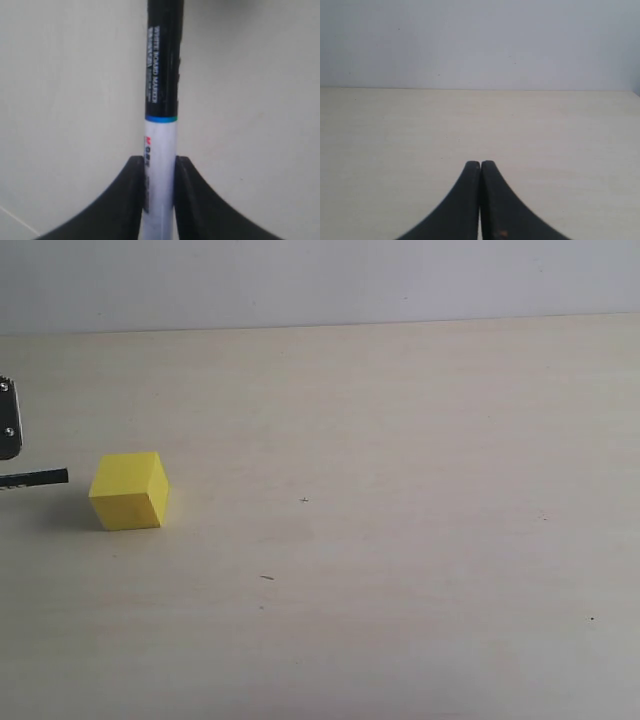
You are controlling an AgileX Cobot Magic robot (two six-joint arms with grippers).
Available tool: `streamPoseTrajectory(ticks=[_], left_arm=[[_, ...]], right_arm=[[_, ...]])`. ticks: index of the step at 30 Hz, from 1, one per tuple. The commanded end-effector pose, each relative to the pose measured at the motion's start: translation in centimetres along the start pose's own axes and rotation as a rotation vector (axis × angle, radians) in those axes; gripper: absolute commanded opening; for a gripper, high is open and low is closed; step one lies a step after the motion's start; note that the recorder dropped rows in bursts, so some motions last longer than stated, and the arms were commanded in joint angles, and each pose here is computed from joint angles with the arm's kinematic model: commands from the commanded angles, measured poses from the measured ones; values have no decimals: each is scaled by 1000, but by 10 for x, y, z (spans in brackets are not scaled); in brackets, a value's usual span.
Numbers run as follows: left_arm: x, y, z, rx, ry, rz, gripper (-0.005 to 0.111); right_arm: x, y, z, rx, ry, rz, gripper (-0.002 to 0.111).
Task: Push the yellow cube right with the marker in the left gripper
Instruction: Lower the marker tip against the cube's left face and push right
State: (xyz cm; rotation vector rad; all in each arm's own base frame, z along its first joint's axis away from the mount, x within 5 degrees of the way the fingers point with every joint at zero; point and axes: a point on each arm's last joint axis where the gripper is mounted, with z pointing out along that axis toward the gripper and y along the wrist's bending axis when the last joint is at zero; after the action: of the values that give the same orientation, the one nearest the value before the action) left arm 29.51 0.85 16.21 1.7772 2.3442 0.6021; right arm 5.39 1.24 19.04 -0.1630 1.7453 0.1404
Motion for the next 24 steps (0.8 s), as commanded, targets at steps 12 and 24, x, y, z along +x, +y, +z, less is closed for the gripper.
streamPoseTrajectory(ticks=[12, 24], left_arm=[[-4, 20, 25, 170, -136, 98, 0], [-1, 33, 14, 258, -175, 201, 0]], right_arm=[[1, 0, 0, 5, -5, -3, 0], [1, 0, 0, 5, -5, -3, 0]])
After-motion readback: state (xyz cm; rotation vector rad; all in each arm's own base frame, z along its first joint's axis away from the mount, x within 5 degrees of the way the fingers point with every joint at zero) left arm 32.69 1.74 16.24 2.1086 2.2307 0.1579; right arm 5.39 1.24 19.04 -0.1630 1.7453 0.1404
